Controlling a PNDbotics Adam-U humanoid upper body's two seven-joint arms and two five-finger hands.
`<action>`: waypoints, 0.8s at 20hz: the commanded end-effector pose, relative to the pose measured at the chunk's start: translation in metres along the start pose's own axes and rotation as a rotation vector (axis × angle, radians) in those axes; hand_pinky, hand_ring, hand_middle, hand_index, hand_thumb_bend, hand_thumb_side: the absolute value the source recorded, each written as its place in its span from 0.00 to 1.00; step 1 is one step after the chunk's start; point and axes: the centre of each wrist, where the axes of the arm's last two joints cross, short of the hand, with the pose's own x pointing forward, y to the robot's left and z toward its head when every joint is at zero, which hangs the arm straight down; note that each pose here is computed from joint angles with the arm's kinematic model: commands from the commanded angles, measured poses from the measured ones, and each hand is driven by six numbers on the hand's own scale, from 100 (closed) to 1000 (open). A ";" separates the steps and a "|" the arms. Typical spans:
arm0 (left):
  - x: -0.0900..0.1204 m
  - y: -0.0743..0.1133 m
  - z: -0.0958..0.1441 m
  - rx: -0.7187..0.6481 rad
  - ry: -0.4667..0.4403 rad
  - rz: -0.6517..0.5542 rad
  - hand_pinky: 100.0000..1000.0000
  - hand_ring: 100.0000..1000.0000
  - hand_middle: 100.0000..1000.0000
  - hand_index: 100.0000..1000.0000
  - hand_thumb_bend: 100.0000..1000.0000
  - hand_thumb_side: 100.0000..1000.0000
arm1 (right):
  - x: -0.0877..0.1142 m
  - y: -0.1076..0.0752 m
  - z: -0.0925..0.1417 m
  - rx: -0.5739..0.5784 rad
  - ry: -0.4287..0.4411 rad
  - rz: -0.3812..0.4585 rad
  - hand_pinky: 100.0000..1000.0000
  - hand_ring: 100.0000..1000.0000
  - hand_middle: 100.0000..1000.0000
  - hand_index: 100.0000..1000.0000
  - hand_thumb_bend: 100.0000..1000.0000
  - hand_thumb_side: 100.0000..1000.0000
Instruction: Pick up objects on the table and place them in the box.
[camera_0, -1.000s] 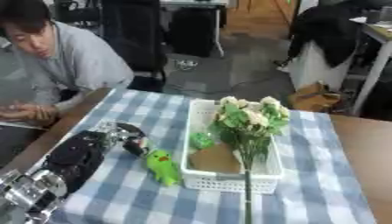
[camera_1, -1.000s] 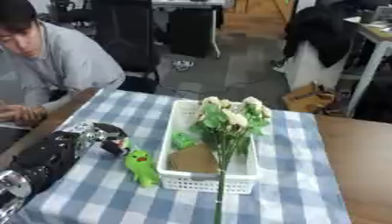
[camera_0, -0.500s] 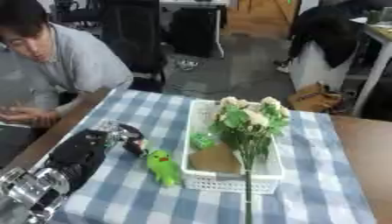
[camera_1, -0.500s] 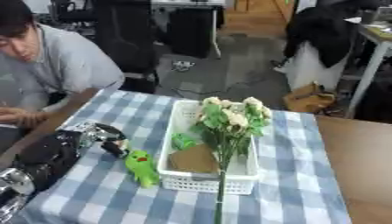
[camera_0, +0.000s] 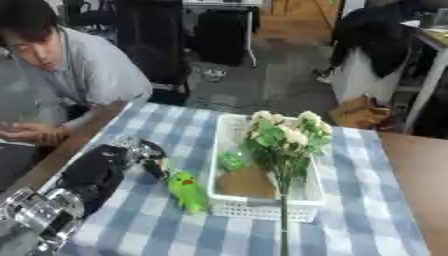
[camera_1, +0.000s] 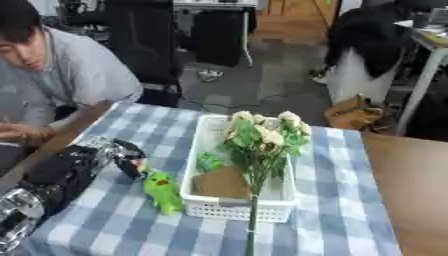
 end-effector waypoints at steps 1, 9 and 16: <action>-0.007 0.005 0.003 0.002 0.023 -0.006 0.31 0.56 0.66 0.97 0.17 0.43 | 0.007 0.006 -0.011 0.023 -0.038 -0.017 0.70 0.72 0.65 0.64 0.00 0.43; -0.005 0.009 0.003 0.013 0.036 0.001 0.02 0.38 0.49 0.76 0.09 0.30 | 0.007 0.006 -0.010 0.022 -0.037 -0.018 0.70 0.72 0.65 0.64 0.00 0.43; -0.003 0.013 0.003 0.005 0.045 0.008 0.00 0.23 0.35 0.56 0.00 0.23 | 0.007 0.007 -0.010 0.023 -0.033 -0.018 0.70 0.72 0.65 0.64 0.00 0.42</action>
